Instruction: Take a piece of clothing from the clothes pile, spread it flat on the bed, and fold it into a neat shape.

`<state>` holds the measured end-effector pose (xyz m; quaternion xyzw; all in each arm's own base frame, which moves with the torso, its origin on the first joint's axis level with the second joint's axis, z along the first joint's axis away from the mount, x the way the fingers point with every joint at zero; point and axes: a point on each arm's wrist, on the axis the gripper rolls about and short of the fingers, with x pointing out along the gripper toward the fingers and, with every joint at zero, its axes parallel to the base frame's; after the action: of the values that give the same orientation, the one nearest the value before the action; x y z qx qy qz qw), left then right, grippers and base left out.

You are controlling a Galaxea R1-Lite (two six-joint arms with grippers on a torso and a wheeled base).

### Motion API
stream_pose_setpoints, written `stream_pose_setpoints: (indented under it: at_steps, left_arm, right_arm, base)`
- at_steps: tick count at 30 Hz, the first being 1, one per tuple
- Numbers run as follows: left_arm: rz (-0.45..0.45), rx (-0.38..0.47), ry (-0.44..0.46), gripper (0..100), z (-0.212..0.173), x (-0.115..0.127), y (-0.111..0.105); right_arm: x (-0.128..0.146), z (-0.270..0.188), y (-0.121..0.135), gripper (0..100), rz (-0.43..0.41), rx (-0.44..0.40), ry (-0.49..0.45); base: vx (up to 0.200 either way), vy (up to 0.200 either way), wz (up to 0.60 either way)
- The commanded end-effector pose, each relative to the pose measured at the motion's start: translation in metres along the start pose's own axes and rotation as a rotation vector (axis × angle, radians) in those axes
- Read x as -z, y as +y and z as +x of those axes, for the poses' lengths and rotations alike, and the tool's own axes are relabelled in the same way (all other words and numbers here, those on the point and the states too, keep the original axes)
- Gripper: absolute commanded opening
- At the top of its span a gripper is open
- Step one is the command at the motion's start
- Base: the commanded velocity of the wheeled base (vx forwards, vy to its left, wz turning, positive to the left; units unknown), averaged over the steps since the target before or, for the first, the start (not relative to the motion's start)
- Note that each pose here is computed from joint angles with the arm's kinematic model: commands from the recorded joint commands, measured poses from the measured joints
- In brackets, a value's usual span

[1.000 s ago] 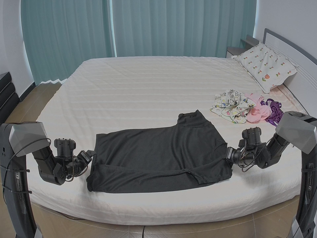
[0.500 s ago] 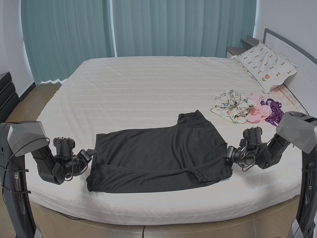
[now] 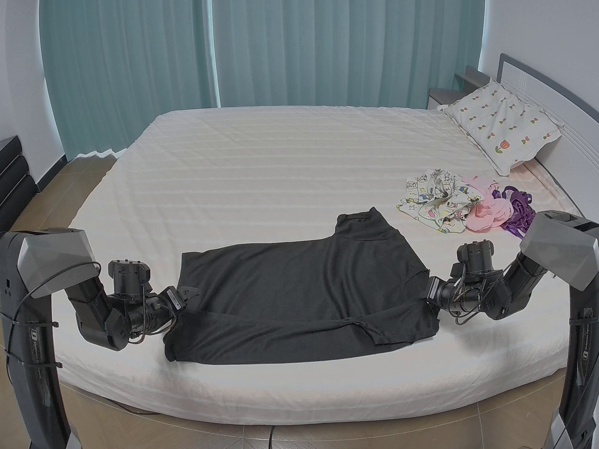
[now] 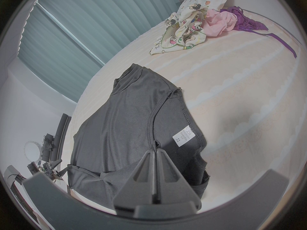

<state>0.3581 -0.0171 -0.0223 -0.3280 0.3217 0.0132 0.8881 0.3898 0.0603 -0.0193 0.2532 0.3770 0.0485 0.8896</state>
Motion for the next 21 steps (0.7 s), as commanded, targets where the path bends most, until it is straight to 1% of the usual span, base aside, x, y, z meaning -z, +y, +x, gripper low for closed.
stream_pose_setpoints:
  at_steps: [1, 4, 5, 9, 10, 12, 14, 18, 21]
  left_arm:
    - [0.015, -0.015, 0.011, 100, 0.011, 0.007, 0.000]
    - [0.021, -0.025, 0.002, 100, 0.015, 0.009, -0.001]
    - [0.021, -0.025, 0.002, 0, 0.015, 0.009, -0.001]
    - [0.050, -0.028, 0.009, 0, 0.019, 0.013, -0.003]
    - [0.068, -0.044, -0.001, 0, 0.021, 0.014, -0.003]
    - [0.083, -0.103, -0.042, 0, 0.023, 0.014, 0.001]
    - [0.085, -0.151, -0.074, 0, 0.023, 0.014, 0.002]
    - [0.080, -0.175, -0.086, 0, 0.021, 0.015, 0.004]
    - [0.055, -0.212, -0.115, 0, 0.018, 0.014, 0.005]
  right_arm:
    - [0.002, 0.000, 0.002, 0, -0.004, -0.003, 0.004]
    - [0.001, 0.000, 0.004, 0, -0.007, -0.007, 0.003]
    - [0.001, 0.000, 0.004, 0, -0.007, -0.007, 0.003]
    - [0.003, 0.000, 0.005, 0, -0.010, -0.009, 0.006]
    - [0.003, 0.000, 0.005, 0, -0.010, -0.007, 0.006]
    - [0.003, 0.000, 0.004, 0, -0.009, 0.001, 0.004]
    - [0.004, 0.001, 0.004, 0, -0.009, 0.007, 0.002]
    - [0.004, 0.000, 0.004, 0, -0.009, 0.006, 0.001]
    - [0.003, 0.000, 0.005, 0, -0.010, 0.006, -0.002]
  base:
    - [0.000, 0.000, 0.00]
    - [0.000, 0.000, 0.00]
    - [0.000, 0.000, 0.00]
    - [0.000, 0.000, 0.00]
    - [0.000, 0.000, 0.00]
    - [0.000, 0.000, 0.00]
    - [0.000, 0.000, 0.00]
    - [0.000, 0.000, 0.00]
    - [0.000, 0.000, 0.00]
